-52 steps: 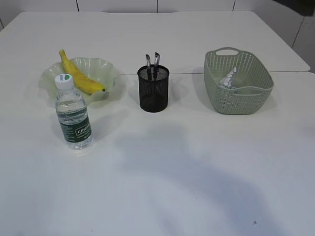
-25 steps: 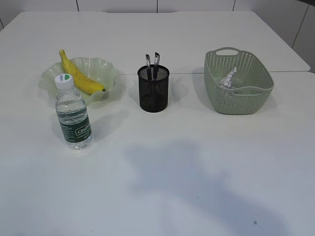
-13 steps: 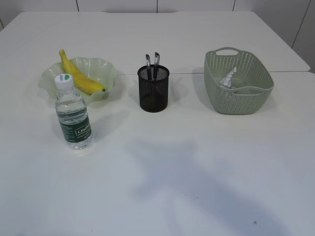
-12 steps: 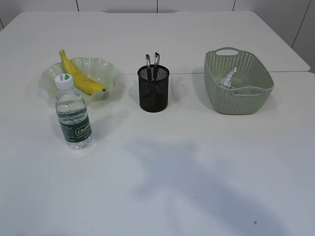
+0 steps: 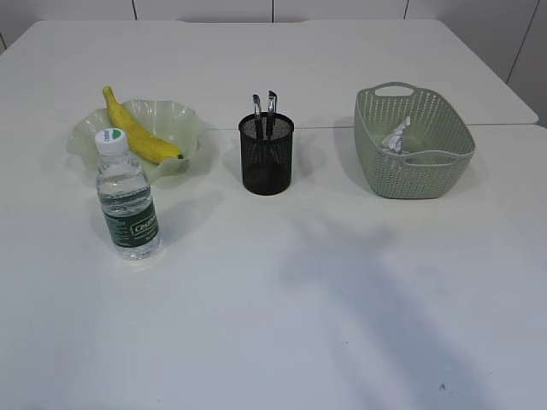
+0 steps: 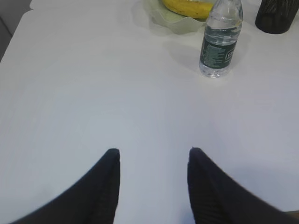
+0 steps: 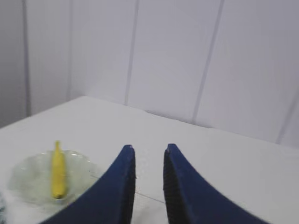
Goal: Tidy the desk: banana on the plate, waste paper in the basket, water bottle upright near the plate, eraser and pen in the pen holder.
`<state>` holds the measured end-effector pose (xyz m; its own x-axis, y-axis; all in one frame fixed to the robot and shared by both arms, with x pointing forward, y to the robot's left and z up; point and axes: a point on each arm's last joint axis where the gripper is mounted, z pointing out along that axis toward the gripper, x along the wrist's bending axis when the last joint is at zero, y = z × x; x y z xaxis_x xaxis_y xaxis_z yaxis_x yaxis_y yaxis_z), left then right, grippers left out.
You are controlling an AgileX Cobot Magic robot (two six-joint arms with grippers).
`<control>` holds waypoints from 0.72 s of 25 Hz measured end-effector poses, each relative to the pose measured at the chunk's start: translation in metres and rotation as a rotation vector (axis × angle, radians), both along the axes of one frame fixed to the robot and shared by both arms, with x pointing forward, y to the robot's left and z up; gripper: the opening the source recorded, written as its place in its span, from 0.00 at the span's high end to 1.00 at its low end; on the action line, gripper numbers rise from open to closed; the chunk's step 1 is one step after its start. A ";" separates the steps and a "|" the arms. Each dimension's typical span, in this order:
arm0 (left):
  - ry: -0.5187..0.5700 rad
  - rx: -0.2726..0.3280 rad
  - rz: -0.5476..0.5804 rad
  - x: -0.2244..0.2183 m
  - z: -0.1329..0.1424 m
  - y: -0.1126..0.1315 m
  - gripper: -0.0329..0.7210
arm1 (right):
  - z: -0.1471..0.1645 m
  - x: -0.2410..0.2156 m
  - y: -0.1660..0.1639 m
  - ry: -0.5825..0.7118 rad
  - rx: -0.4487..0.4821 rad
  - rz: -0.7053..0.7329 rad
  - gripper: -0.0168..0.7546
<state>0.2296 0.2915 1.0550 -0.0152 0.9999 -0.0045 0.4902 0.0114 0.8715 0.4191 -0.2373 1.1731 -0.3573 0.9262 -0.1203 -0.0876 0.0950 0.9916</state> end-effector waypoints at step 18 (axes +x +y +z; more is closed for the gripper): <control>0.000 0.000 0.000 0.000 0.000 0.000 0.52 | -0.052 -0.013 -0.014 0.591 -0.182 -0.165 0.77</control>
